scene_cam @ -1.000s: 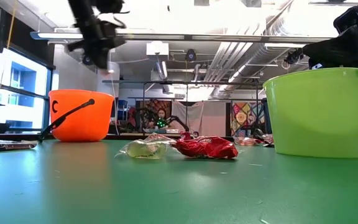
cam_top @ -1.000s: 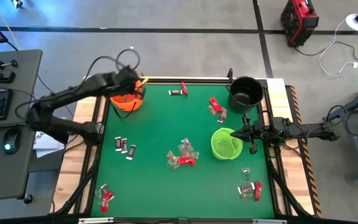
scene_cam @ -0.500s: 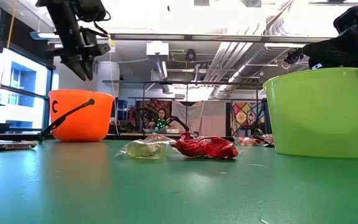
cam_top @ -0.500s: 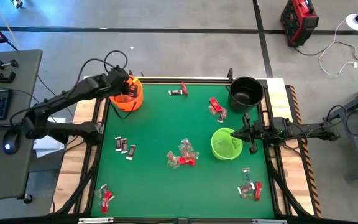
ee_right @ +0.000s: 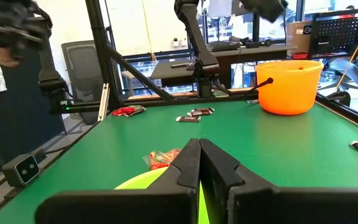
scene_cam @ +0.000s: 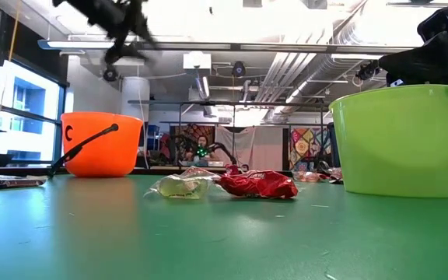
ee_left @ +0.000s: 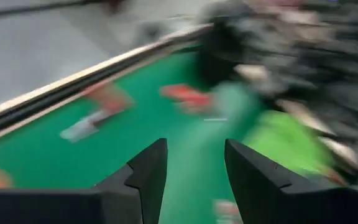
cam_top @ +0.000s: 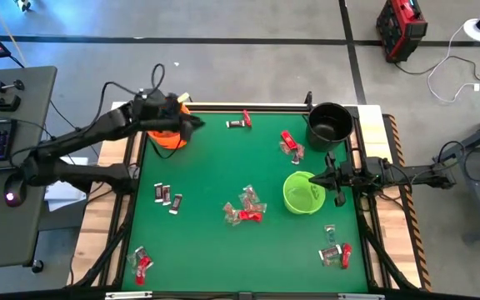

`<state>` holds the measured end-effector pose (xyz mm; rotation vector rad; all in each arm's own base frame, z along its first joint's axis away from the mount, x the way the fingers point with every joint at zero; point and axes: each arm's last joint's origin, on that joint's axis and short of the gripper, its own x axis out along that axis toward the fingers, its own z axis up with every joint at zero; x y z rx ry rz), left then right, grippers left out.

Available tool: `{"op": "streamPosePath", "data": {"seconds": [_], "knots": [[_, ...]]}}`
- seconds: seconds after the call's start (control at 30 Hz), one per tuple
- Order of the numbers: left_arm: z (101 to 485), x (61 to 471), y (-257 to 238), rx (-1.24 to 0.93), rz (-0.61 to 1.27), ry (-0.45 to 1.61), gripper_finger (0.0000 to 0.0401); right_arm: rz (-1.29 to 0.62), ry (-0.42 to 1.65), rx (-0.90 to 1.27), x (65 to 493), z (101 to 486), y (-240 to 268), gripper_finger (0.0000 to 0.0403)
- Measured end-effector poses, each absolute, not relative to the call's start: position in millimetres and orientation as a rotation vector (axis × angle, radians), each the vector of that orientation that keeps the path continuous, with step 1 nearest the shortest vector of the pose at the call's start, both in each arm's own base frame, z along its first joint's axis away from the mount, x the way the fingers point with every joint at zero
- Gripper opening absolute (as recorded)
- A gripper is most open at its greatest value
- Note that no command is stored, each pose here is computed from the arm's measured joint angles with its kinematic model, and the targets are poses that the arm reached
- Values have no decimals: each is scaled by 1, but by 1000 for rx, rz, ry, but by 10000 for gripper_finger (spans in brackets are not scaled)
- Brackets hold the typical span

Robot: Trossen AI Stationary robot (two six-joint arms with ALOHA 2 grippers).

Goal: Sort candy by brand, put in halloween buckets
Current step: Put the blue gummy into the orange bucket

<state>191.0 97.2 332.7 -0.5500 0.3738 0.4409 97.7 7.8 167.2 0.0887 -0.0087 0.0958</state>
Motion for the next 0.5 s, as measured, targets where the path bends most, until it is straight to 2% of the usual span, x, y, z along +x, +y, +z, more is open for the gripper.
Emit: {"op": "streamPosePath", "data": {"seconds": [0.1, 0.2, 0.4, 0.5], "knots": [[341, 205, 74, -480, 198, 286, 147, 56, -10, 89, 98, 167, 7, 0], [331, 214, 54, -520, 86, 229, 147, 7, -29, 90, 98, 169, 5, 0], [299, 222, 36, -673, 23, 84, 146, -11, -76, 91, 98, 173, 5, 0], [289, 220, 39, -748, 58, 44, 146, -6, -308, 174, 94, 195, 4, 0]]}}
